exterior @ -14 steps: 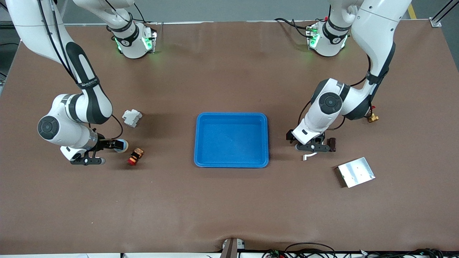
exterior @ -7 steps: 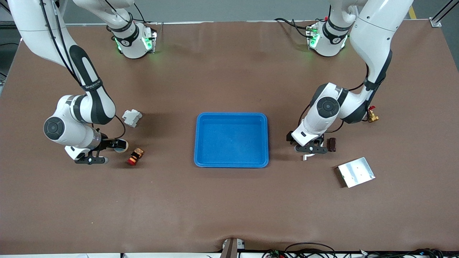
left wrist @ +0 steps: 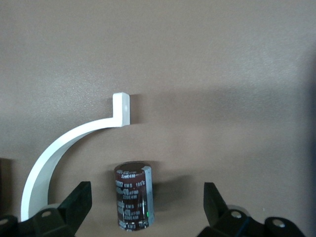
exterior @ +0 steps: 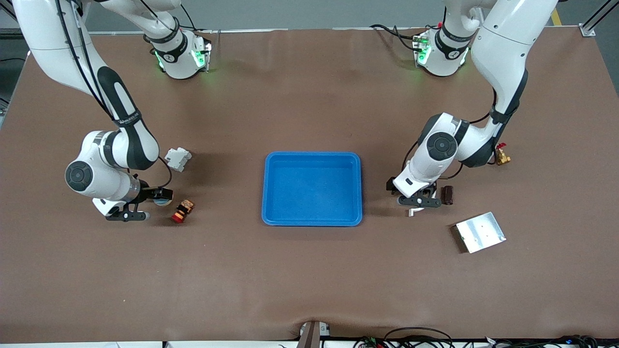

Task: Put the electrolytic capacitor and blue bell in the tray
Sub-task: 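Grasp the brown capacitor with the left gripper while the right gripper grasps the button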

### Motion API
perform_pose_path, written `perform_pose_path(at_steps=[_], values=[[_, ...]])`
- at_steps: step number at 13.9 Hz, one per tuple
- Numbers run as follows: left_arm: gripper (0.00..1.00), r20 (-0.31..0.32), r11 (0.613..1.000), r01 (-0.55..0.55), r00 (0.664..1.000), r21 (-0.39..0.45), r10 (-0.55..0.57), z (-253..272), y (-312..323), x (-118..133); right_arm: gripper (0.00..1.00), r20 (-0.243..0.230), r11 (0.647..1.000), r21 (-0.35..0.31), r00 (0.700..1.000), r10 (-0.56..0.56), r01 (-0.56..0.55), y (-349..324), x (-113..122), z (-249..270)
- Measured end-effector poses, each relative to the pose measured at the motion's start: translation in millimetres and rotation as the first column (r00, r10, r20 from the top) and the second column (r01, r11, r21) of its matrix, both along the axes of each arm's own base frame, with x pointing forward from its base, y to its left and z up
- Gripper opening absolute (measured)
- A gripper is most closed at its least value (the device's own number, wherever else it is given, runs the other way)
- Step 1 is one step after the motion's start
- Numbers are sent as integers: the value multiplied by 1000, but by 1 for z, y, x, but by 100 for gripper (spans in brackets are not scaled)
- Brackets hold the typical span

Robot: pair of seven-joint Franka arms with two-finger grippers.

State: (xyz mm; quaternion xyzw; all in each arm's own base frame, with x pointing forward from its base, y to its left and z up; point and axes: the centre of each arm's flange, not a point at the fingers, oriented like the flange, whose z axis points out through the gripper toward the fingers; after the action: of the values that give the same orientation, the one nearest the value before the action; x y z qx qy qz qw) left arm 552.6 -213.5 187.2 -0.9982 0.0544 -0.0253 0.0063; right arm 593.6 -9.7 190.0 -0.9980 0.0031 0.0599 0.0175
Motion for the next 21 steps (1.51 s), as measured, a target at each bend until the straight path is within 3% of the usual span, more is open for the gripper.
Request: perform_pose_path(at_steps=[5,10,11,13,17,21], values=[[96,-5,1000,-13,1000,1,13,-3,4,1,100,-5,1000,0,1000,0,0,0,-1,-6],[45,-2,999,-35,999,5,35,-3,4,0,97,-11,1000,0,1000,3,-3,2,-2,-11],[33,2,1000,-28,1000,11,28,-3,3,0,86,-12,1000,0,1000,4,-4,3,-2,-11],[34,3,1000,-24,1000,14,24,-3,3,0,65,-10,1000,1,1000,3,-3,2,-1,-8],[34,7,998,-54,999,14,54,-2,1,1,65,-12,1000,2,1000,3,-3,3,-1,-8],[34,16,993,-114,993,27,114,28,-12,8,65,-85,1000,20,996,17,-16,15,16,18]])
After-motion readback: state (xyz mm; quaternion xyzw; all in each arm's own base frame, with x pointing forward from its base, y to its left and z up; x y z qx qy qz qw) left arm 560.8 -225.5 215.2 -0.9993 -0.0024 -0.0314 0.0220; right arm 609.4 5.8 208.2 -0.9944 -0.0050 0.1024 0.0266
